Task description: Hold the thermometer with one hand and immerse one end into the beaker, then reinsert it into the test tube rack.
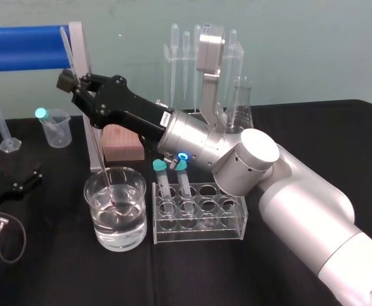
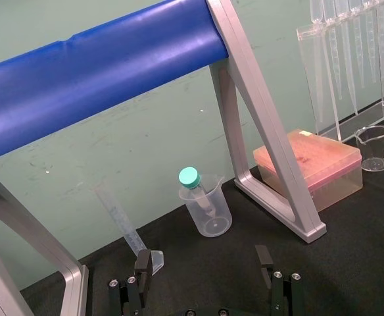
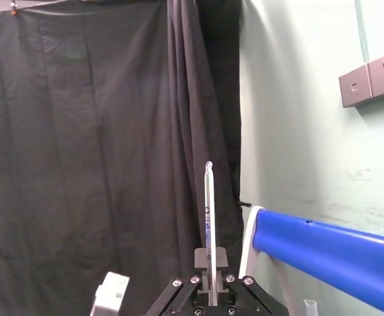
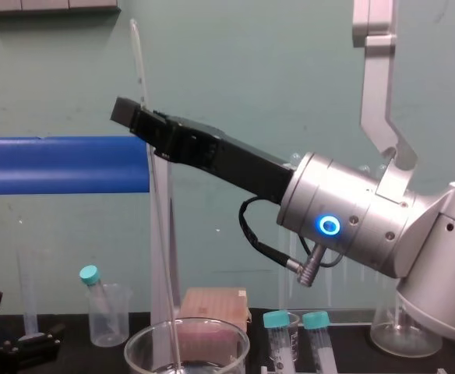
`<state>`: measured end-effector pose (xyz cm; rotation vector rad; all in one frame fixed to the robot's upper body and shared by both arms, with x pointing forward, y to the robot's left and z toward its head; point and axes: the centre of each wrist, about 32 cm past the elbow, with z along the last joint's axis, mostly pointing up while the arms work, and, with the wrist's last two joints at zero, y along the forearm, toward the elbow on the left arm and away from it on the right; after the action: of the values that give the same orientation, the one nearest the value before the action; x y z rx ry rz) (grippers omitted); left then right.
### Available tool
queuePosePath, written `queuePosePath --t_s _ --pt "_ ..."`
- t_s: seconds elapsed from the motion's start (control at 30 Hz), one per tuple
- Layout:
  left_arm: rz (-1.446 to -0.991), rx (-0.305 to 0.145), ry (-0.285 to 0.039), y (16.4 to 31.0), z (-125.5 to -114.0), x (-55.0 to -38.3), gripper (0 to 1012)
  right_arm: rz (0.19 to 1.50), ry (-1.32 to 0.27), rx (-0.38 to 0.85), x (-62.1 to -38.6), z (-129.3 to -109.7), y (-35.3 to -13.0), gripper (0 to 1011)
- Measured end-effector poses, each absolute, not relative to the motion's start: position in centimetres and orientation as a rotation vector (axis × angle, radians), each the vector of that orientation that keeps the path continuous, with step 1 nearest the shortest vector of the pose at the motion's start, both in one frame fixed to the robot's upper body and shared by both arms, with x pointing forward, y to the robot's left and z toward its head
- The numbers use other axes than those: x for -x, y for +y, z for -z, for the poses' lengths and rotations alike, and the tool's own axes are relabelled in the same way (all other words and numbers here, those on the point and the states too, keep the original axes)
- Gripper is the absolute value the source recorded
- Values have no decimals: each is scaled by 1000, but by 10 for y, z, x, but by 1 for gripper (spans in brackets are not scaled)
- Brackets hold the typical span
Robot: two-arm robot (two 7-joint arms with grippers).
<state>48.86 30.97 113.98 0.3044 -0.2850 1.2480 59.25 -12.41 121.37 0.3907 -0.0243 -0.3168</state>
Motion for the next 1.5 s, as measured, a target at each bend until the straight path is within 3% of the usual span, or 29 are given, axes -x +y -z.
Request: queuePosePath --t_s 0.87,1.5 --pt "-1248 -304 -285 310 -1140 -489 1008 310 -4 -355 -595 -1189 -126 57" --pt "-1248 -304 -285 310 -1140 -489 1008 318 -4 -369 -594 -1187 -128 57"
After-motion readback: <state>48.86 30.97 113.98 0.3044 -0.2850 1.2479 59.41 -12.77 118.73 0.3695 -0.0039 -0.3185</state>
